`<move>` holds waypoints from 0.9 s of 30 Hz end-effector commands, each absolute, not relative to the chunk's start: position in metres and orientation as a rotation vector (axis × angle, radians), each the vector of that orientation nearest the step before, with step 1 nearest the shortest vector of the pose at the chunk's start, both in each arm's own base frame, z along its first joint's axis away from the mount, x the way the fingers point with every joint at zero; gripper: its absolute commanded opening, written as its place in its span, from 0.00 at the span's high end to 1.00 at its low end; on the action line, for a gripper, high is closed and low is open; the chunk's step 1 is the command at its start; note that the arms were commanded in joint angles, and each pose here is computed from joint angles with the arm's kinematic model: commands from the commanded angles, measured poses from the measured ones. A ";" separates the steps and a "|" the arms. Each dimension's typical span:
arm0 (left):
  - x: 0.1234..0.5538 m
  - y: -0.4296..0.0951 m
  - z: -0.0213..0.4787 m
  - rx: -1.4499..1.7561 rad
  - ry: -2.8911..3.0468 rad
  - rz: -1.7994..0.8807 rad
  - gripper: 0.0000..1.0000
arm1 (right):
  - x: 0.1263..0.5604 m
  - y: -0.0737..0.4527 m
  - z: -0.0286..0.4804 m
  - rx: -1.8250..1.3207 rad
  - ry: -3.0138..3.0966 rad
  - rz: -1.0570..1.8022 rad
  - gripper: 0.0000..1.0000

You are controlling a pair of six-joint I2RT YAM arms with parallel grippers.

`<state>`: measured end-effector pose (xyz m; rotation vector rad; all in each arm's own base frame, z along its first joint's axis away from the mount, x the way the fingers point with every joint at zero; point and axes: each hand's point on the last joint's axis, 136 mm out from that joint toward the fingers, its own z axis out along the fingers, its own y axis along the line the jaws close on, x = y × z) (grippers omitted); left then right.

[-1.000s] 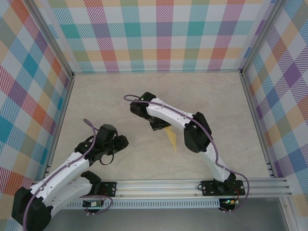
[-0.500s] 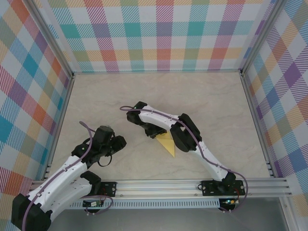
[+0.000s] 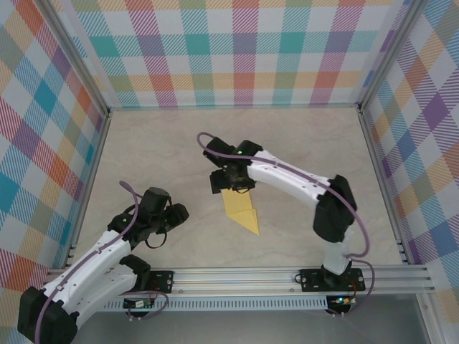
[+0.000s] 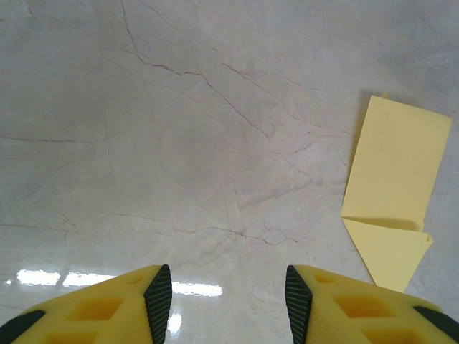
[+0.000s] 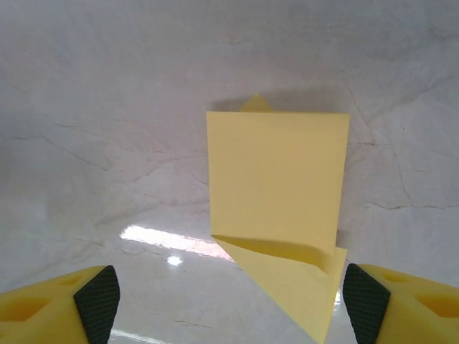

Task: Fold a paper plane with a square sheet of paper (pick it up from the middle)
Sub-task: Turn over the paper at the center of the table.

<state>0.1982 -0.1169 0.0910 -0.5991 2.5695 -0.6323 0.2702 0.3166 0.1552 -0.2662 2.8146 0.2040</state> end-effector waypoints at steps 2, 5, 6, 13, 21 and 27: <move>0.203 -0.123 0.098 -0.642 2.536 -0.723 0.51 | 0.273 0.311 0.147 -0.198 2.739 0.443 0.20; 0.206 -0.127 0.105 -0.622 2.530 -0.752 0.51 | 0.264 0.304 0.135 -0.145 2.778 0.656 0.29; 0.207 -0.127 0.106 -0.625 2.528 -0.753 0.51 | 0.259 0.300 0.131 -0.110 2.823 0.706 0.38; 0.216 -0.139 0.106 -0.587 2.559 -0.810 0.50 | 0.246 0.290 0.116 -0.054 2.859 0.894 0.62; 0.223 -0.139 0.111 -0.548 2.552 -0.780 0.49 | 0.247 0.289 0.093 0.003 2.878 0.927 0.63; 0.225 -0.141 0.111 -0.569 2.500 -0.830 0.48 | 0.251 0.287 0.089 0.033 2.859 0.908 0.63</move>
